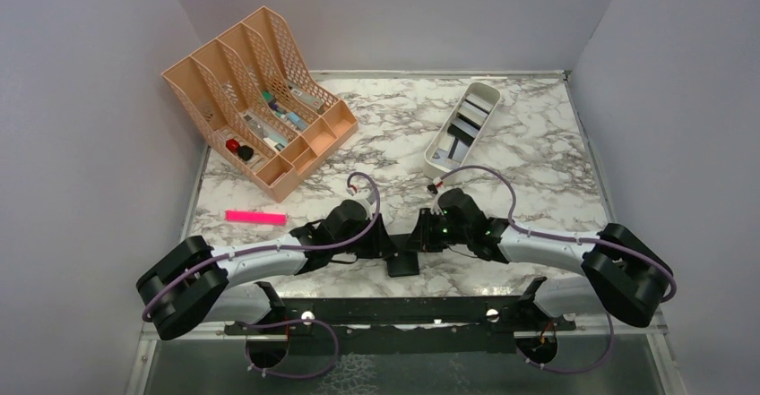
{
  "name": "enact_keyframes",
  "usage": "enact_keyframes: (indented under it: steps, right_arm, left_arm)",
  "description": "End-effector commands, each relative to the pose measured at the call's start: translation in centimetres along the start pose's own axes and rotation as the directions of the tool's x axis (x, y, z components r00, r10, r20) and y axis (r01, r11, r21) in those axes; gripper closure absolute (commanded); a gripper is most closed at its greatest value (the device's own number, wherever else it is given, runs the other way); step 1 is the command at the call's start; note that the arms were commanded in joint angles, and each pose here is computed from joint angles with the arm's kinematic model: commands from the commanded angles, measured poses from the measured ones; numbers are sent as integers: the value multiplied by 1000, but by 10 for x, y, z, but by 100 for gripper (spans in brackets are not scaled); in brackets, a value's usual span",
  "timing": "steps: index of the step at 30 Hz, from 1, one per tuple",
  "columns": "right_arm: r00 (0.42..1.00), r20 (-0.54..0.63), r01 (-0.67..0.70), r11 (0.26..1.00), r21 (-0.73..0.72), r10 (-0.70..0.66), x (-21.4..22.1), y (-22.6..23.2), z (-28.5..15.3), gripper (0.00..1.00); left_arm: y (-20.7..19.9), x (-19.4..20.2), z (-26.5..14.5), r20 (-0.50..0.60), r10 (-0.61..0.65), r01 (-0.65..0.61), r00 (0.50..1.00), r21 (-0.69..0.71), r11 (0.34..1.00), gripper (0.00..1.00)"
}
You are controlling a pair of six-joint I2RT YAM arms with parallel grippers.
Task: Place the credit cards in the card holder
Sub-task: Close the card holder at the center of the board.
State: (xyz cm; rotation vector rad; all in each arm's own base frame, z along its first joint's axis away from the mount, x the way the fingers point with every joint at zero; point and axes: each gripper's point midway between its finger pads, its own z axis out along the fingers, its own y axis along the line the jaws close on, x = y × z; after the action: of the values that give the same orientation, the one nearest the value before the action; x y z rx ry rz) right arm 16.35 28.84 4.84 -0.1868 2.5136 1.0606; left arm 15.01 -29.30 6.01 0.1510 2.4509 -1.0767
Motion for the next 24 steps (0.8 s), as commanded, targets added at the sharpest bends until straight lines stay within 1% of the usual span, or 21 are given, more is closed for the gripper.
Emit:
enact_keyframes:
  steps: [1,3,7,13,16,21,24]
  right_arm:
    - [1000,23,-3,1000,14,3,0,-1,-7,81]
    - [1000,29,2,1000,18,-2,-1,-2,-9,81]
    - [1000,28,2,1000,6,-2,-1,1,-10,81]
    - [1000,31,4,1000,-28,-3,-1,7,-11,81]
    - [1000,13,12,999,-53,-11,3,9,-7,82]
    - [999,-37,20,997,-80,-23,12,15,2,82]
    - [997,-71,40,998,-41,-43,16,9,10,82]
  left_arm:
    - [5,-3,-1,18,8,-8,1000,-25,1000,66]
    - [6,-5,-3,27,8,-7,1000,-37,999,63]
    - [4,-9,-9,47,10,-9,999,-35,999,53]
    - [0,-17,-17,81,13,-10,997,-37,999,51]
    - [3,-19,-20,99,12,-7,995,-49,999,50]
    - [9,-13,-19,93,-4,9,996,-55,998,65]
    - [8,-9,-17,79,-11,14,997,-34,999,81]
